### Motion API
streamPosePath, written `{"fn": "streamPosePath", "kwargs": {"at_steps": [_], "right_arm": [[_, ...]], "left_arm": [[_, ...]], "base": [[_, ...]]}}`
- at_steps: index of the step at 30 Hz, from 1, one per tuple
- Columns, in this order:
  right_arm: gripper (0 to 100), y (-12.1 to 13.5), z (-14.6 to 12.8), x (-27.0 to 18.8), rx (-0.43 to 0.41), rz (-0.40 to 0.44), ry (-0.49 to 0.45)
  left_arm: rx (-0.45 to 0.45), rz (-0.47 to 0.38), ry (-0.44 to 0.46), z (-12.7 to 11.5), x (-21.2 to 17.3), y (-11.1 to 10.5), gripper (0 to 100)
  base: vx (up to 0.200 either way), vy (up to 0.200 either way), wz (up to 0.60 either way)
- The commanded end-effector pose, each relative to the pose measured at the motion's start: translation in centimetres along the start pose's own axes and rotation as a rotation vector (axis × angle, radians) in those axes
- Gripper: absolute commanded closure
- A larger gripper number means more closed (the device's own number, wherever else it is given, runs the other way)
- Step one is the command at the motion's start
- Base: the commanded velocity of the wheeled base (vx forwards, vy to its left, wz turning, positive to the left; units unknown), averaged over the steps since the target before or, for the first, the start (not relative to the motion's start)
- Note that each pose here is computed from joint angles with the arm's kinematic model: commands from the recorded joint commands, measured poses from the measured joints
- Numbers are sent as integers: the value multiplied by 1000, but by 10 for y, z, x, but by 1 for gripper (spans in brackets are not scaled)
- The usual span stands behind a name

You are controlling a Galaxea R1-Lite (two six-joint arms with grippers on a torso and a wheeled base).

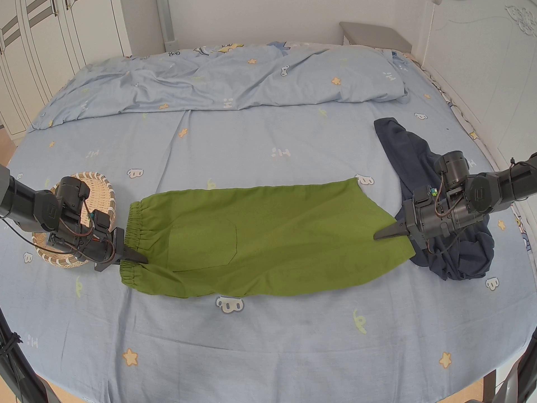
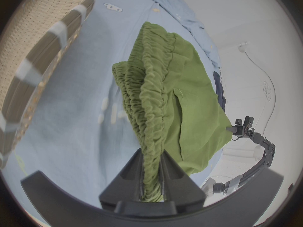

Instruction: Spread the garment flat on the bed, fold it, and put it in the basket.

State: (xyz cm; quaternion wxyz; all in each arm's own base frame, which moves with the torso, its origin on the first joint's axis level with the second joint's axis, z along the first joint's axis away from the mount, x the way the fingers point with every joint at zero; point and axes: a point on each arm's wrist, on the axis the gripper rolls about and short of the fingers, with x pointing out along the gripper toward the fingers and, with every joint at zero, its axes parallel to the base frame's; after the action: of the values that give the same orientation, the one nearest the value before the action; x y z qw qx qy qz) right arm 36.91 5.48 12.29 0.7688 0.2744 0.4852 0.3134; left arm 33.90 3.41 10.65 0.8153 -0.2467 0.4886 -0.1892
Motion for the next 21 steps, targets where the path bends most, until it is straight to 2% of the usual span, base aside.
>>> {"fn": "streamPosePath", "kwargs": {"at_steps": [1,4,5,6,9,16,21], "right_arm": [[100,13,-31,-19,4,-5,19],[100,14,-52,-25,14,-11,48],[100,14,-52,-25,14,-11,48],[100,17,-68,-24,19,-10,80],[100,16,-93,-24,28,-9,118],[100,8,-144,-17,5,5,152],[100,0,-166,-14,4,7,169]], "left_arm": [[41,15,70,-25,-19,5,100],[47,22,113,-45,-25,11,100],[47,22,113,-45,-25,11,100],[35,24,123,-56,-28,10,100],[19,35,135,-74,-34,9,100],[22,32,142,-109,-43,1,100],[28,32,136,-124,-40,5,100]], "base": [[0,0,0],[0,0,0],[0,0,0],[0,0,0],[0,0,0],[0,0,0],[0,0,0]]}}
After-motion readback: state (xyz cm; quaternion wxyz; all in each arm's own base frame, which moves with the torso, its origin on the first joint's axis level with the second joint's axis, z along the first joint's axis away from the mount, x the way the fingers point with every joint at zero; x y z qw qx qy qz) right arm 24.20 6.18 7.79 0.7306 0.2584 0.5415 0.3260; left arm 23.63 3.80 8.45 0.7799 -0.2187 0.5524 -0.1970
